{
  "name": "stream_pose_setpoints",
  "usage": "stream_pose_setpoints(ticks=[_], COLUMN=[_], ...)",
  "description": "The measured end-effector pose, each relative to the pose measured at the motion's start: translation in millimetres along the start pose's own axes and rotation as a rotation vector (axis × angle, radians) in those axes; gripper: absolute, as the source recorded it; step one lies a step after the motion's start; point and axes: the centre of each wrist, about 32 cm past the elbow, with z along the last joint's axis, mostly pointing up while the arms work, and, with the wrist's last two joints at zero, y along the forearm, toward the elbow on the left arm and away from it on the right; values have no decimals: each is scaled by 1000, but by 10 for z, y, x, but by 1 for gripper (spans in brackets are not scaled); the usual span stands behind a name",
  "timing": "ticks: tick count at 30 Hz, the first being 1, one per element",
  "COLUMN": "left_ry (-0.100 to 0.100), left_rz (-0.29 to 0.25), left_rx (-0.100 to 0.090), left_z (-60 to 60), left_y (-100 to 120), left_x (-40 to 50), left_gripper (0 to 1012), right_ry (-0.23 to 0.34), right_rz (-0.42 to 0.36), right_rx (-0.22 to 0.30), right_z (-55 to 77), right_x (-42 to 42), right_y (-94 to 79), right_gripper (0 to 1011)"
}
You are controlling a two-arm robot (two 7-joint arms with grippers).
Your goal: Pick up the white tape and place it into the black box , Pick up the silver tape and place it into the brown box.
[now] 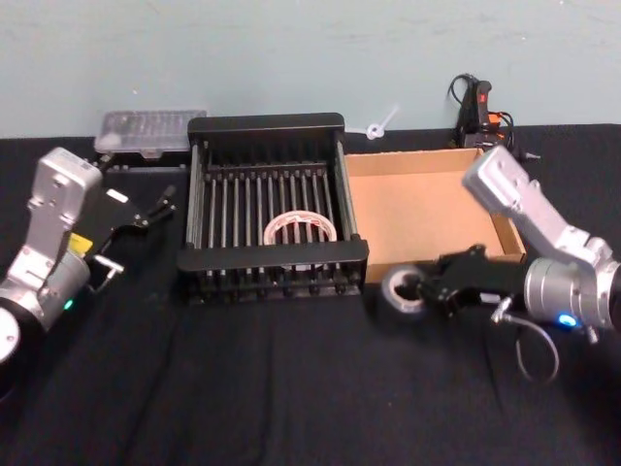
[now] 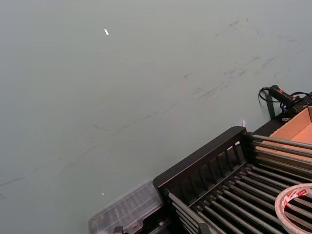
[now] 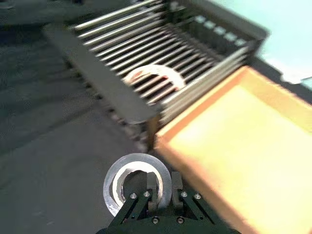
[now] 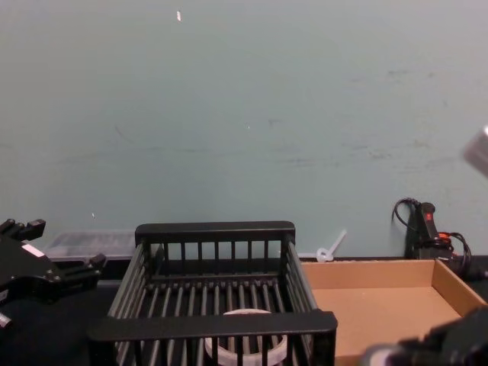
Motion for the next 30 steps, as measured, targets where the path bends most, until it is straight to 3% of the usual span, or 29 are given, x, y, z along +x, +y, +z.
stream_pose_setpoints(ticks=[11,19,30], left_ry=[0,0,0], left_rz=[0,0,0], left_rx=[0,0,0], left_z=[0,0,0], left_y=[0,0,0], left_x=[0,0,0], left_gripper=[1001,1001,1001], right_ry=[21,60,82], right_rz=[-135,-204,-270], right_rx=[21,7,-15], right_z=[96,109,101], right_x=[250,433,588], right_y=[57,231,439], right_gripper=[181,181,181])
